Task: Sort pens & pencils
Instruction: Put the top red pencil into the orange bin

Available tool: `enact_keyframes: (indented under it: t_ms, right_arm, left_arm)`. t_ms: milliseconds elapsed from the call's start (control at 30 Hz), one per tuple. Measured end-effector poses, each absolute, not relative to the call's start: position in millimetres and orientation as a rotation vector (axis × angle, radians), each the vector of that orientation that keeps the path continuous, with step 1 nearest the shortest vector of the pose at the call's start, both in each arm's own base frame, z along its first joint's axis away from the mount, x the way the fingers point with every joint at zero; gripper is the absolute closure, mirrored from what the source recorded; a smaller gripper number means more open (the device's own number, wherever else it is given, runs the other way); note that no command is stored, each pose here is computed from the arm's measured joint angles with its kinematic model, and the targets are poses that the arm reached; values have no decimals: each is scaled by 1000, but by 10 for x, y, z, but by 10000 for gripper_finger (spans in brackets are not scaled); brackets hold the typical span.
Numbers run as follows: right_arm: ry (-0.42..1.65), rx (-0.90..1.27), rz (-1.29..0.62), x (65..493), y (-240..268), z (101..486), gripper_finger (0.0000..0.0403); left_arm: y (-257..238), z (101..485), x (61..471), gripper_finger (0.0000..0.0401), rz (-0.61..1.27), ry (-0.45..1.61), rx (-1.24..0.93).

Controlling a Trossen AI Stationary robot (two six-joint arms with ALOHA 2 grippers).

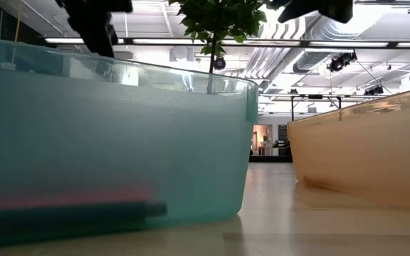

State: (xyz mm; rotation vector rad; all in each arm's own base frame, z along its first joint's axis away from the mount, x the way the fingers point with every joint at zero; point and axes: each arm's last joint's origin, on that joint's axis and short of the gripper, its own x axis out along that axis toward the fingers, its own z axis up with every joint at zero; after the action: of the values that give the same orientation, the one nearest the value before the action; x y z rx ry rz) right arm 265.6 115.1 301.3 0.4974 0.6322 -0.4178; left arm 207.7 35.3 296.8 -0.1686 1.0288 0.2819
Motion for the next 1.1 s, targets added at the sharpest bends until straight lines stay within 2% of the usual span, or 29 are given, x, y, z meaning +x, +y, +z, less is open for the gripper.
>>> enact_keyframes:
  t_ms: [233,467,667,1000,1100]
  right_arm:
    - [648,475,-434,2727,981,3011,300]
    - [638,484,-457,2715,821,3075,300]
    - [652,491,-511,2621,637,3144,300]
    - [779,390,-552,2560,372,3103,300]
    - [805,349,-539,2566,295,3099,300]
  left_arm:
    - [698,2791,2178,400,149,937,-240]
    - [859,2231,2021,400,111,951,-394]
    - [851,1932,1956,400,182,938,-476]
    - [938,1972,1973,400,429,947,-394]
    - [1019,1982,1983,400,451,1019,-341]
